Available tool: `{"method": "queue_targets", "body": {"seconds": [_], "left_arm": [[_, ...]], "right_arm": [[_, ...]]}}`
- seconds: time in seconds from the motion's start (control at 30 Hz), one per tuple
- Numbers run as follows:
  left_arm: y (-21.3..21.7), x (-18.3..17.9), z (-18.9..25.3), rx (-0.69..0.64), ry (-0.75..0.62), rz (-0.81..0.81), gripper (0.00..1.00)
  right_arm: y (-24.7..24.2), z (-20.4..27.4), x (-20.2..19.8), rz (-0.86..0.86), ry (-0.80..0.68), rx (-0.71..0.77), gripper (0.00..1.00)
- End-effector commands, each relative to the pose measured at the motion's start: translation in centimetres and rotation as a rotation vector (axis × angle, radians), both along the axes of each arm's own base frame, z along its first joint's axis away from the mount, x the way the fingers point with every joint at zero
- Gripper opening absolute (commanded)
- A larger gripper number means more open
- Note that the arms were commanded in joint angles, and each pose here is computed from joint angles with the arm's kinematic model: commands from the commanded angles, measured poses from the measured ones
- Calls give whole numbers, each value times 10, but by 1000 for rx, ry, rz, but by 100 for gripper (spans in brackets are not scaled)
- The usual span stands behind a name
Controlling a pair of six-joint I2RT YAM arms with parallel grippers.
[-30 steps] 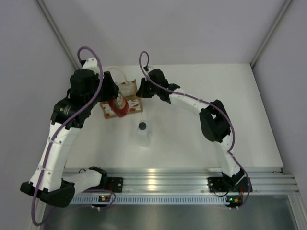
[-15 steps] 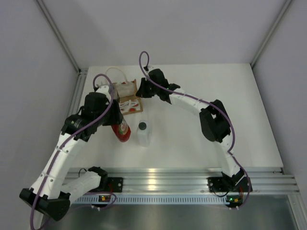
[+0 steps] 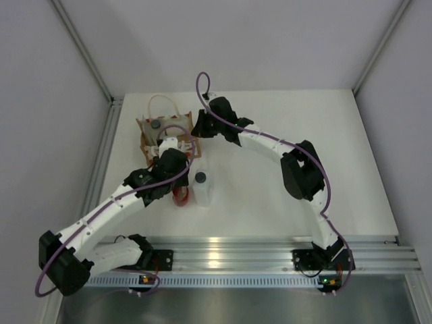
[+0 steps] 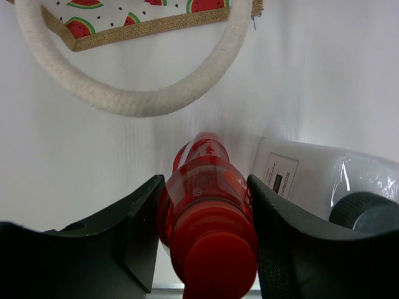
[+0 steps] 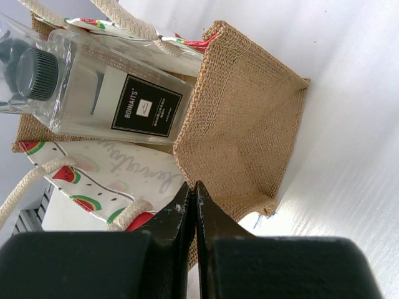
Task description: Take the personal care products out of the canvas bag
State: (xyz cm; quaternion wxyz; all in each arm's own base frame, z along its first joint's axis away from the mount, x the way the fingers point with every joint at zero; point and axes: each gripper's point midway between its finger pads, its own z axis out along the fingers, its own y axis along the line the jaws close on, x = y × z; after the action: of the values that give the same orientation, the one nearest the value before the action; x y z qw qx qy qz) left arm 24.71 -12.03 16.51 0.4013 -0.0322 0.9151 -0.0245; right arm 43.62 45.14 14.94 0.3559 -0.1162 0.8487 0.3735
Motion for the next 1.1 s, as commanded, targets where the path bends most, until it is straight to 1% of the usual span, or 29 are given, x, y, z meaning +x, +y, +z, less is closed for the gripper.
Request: {"method": "queue_targets", "body": {"seconds": [0.0,0.5,0.53,0.57,0.63,0.67,0.83,0.87,0.97,1.03,1.07], "left_arm": [[-15,39,32,-103,-207,105,0],[-36,46,3,-88,-175,101,0],[-37,46,2,-83,-172,98,6],[-37,46,1,-80,-171,97,15],[-36,45,1,-77,-170,95,29],[-36,45,1,-76,-170,94,34],[-34,45,9,-71,-189,90,48],[-33,45,12,-74,-198,89,53],[-30,47,26,-73,-232,92,55],[-27,48,36,-68,-252,101,61],[-25,49,40,-62,-264,109,65]], "right_arm": [[-17,5,9,-36,0,-27,0],[-15,3,4,-28,6,-30,0],[-14,4,4,-27,5,-29,0],[-14,3,4,-27,6,-30,0],[-14,4,4,-28,3,-28,0],[-14,6,3,-26,2,-27,0],[-13,6,3,-26,1,-27,0],[-13,7,2,-27,2,-26,0],[-13,6,2,-25,1,-26,0],[-13,5,2,-25,2,-30,0],[-13,4,2,-24,3,-30,0]]}}
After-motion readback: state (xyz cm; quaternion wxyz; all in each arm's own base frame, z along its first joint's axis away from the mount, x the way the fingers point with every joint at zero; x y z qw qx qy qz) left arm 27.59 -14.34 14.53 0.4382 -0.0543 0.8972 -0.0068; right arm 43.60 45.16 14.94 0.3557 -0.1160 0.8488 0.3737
